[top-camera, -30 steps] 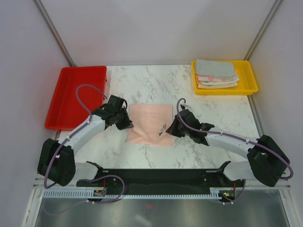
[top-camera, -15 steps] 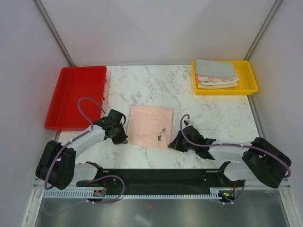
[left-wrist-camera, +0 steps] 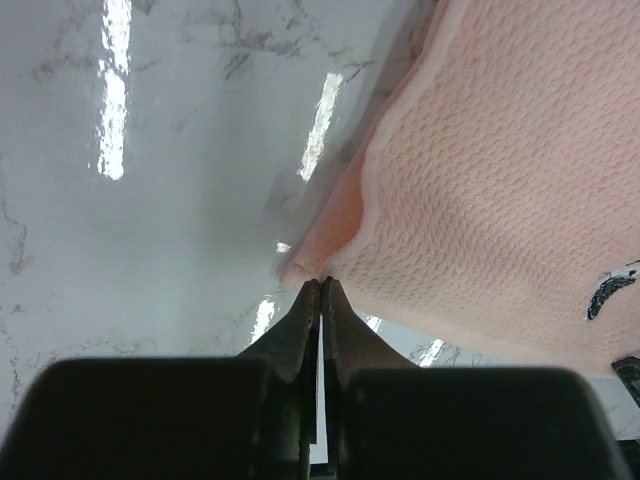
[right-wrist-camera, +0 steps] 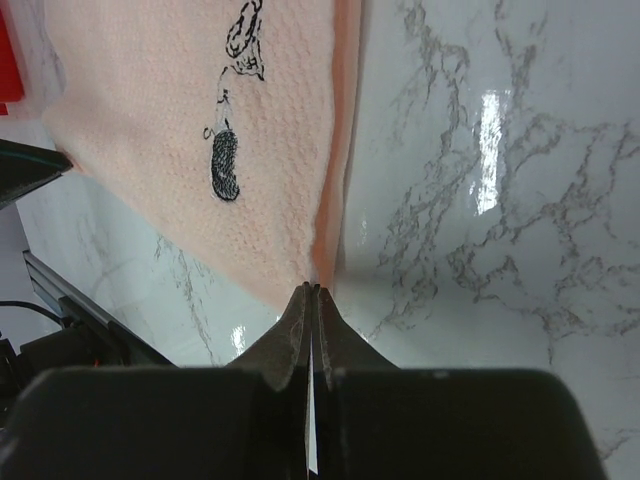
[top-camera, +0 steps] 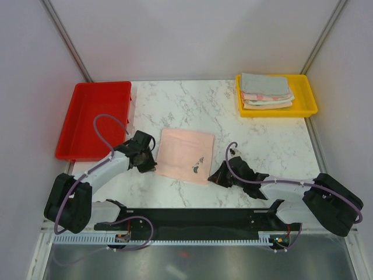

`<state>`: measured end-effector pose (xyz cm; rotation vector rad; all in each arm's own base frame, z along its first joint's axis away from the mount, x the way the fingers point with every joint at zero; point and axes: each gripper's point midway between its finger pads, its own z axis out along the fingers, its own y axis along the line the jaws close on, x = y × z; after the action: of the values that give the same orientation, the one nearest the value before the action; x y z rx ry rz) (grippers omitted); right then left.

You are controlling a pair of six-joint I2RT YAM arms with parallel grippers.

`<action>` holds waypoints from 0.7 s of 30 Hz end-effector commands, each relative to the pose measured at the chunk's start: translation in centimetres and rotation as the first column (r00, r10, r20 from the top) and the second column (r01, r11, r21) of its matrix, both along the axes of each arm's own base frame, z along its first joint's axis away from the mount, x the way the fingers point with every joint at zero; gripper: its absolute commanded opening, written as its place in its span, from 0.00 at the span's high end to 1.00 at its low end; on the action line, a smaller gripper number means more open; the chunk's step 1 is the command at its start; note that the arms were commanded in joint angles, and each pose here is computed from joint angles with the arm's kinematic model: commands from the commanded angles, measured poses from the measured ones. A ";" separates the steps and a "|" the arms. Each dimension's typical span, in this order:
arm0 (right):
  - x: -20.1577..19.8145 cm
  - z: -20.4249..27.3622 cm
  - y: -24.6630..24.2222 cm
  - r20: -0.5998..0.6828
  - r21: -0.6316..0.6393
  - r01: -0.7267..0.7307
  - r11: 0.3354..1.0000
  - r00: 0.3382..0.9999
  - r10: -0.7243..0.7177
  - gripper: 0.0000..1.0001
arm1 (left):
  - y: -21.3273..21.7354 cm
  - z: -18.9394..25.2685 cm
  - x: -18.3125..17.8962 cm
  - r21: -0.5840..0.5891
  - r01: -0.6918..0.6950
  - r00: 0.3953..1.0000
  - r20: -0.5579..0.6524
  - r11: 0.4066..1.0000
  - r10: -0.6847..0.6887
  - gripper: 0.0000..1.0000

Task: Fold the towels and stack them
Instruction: Fold the towel

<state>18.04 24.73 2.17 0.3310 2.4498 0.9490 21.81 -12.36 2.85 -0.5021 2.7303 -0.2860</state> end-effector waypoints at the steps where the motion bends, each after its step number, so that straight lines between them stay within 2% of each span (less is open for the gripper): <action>1: 0.2 0.2 -0.3 0.022 0.003 0.019 1.000 1.000 -0.019 1.00 | 1.0 1.2 2.1 0.075 0.001 0.998 0.065 0.997 -0.006 0.98; 12: -0.4 0.6 0.7 0.021 0.092 -0.009 0.996 1.000 0.007 1.00 | 1.9 0.1 2.6 0.141 -0.008 0.999 0.043 0.990 0.002 0.98; 21: -0.7 2.0 2.5 0.029 0.138 -0.035 0.990 0.999 0.032 1.00 | 1.7 -1.2 1.9 0.132 0.003 1.000 0.005 0.991 -0.004 0.98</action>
<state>17.06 25.73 2.71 0.3346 2.4157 1.0685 22.92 -11.40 1.84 -0.4907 2.7446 -0.1578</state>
